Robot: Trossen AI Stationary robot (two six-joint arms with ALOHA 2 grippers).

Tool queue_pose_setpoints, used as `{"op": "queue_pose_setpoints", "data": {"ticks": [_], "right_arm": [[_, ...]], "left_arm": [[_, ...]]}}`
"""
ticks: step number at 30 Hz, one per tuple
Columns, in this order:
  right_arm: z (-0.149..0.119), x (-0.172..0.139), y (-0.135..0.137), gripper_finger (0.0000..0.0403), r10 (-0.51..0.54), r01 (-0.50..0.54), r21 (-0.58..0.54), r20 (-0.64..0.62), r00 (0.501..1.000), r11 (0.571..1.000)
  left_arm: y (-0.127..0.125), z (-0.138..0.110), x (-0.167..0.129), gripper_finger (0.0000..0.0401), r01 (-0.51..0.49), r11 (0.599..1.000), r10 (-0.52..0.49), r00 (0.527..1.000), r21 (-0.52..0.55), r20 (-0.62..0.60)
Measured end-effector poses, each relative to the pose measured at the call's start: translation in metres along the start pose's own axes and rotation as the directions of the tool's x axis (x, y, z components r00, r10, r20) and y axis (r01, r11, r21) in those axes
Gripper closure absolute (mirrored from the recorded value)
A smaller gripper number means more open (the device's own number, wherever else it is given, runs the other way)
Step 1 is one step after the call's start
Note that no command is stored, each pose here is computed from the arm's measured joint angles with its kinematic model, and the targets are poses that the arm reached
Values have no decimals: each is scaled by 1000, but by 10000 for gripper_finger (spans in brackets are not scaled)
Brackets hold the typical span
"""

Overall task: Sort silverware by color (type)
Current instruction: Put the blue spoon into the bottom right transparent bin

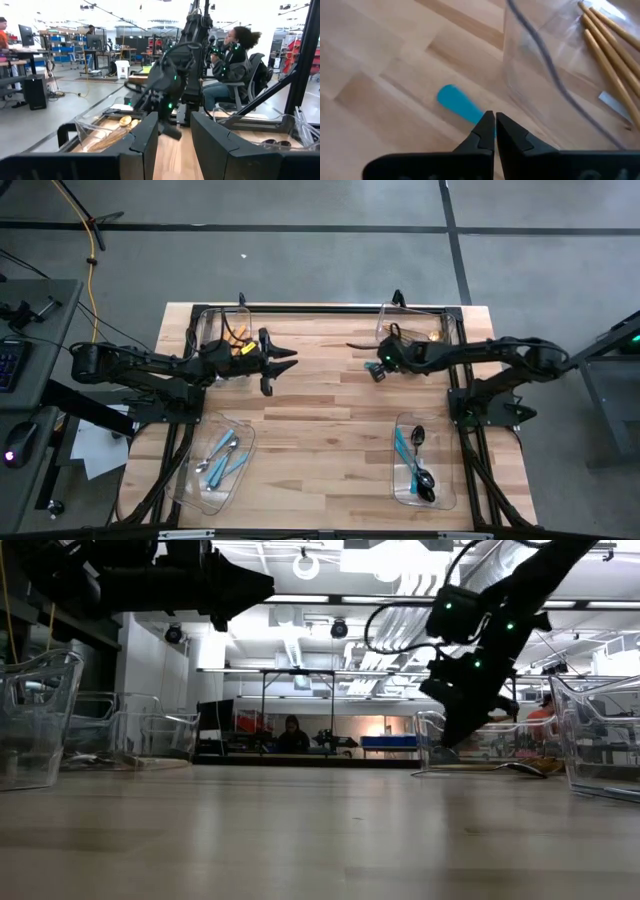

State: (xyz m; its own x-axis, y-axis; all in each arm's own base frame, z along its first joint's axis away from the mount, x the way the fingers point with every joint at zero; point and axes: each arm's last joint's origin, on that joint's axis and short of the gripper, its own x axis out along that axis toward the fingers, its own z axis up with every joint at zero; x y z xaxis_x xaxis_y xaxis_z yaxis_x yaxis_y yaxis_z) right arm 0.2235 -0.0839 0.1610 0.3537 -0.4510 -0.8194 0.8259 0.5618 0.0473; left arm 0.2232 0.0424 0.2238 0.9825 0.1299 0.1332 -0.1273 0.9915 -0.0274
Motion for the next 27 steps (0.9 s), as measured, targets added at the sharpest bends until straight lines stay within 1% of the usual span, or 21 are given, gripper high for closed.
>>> {"op": "queue_pose_setpoints", "data": {"ticks": [5, 9, 13, 15, 18, 23, 27], "right_arm": [[9, 11, 7, 402, -66, 66, 6, -27, 997, 998], [15, 19, 14, 403, -92, 92, 1, -61, 994, 996], [8, 31, 14, 403, -150, 154, 24, -134, 980, 988], [3, 36, 14, 403, -175, 185, 59, -149, 973, 981], [-4, 42, 15, 403, -211, 225, 81, -157, 965, 971], [-6, 40, 18, 403, -204, 219, 89, -154, 967, 972], [-10, 38, 26, 403, -181, 197, 91, -157, 971, 976]], "left_arm": [[0, 3, 1, 295, 0, 1000, 0, 1000, 5, 8], [0, 1, 1, 295, 0, 1000, 0, 1000, 4, -3], [0, 1, 1, 295, 0, 1000, 0, 1000, 3, -8], [0, 1, 1, 295, 0, 1000, 0, 1000, 3, -8], [0, 1, 1, 295, 4, 1000, -4, 1000, -7, -9], [0, 0, 1, 295, 4, 999, -4, 1000, -40, -16], [0, 0, 1, 295, 4, 999, -4, 1000, -41, -17]]}}
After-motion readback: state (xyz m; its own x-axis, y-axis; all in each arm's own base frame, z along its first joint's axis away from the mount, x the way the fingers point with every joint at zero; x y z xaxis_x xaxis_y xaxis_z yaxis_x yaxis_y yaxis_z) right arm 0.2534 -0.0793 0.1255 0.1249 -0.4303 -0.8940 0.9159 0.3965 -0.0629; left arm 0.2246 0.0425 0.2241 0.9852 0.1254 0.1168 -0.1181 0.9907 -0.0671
